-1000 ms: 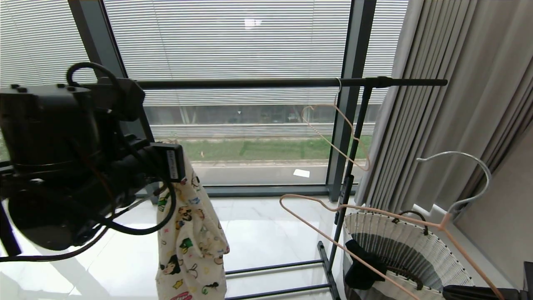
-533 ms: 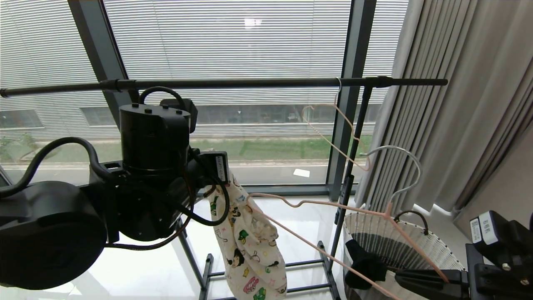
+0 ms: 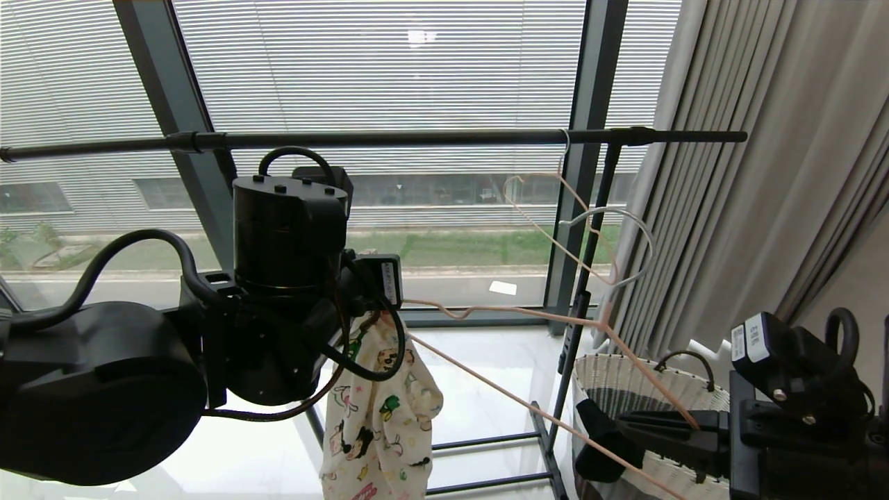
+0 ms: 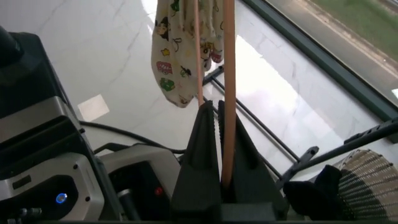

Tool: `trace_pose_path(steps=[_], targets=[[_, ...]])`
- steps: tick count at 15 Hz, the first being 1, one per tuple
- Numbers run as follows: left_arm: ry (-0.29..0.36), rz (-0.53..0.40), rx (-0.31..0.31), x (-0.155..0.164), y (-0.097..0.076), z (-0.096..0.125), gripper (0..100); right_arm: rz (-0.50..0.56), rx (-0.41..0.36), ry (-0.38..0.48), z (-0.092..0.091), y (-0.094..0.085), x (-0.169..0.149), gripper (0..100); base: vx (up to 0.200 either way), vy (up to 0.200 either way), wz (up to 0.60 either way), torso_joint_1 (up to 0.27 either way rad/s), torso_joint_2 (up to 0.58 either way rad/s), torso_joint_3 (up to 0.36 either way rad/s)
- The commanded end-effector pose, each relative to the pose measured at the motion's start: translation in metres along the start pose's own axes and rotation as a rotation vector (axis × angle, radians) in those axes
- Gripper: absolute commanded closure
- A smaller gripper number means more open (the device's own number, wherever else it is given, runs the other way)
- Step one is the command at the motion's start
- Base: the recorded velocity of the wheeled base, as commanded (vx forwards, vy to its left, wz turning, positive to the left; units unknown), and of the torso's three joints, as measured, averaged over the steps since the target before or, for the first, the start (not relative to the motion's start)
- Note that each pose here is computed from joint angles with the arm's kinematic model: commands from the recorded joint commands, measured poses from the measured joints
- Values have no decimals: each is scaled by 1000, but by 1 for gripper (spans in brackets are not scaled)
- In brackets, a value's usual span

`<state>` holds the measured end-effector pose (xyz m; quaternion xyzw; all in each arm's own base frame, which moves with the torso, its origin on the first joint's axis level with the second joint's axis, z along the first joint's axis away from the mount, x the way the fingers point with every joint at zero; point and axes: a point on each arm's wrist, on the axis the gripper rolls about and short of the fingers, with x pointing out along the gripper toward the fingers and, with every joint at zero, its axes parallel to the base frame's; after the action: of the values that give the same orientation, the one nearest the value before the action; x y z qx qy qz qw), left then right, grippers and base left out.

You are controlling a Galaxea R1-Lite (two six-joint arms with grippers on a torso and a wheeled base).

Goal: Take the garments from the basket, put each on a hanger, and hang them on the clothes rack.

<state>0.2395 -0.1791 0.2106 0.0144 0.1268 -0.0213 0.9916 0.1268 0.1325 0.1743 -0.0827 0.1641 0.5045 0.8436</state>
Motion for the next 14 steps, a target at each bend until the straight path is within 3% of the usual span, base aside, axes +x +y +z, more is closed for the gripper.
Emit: trace_pose_path(steps=[1,5,8,14], targets=[[-7,2,-4,-2,0,2,100,6,6,24,-1,-2,8,100,0,0,0,0,0,0],[-13,4,-8,-2,0,4,100,37,1,36,-2,4,13,100,0,0,0,0,0,0],[-37,28,-23,-2,-1,11,100,-5,5,14,0,1,20,100,0,0,0,0,0,0],[-55,30,-37,-2,-2,17,100,-42,17,-43,16,-7,42,100,0,0,0,0,0,0]])
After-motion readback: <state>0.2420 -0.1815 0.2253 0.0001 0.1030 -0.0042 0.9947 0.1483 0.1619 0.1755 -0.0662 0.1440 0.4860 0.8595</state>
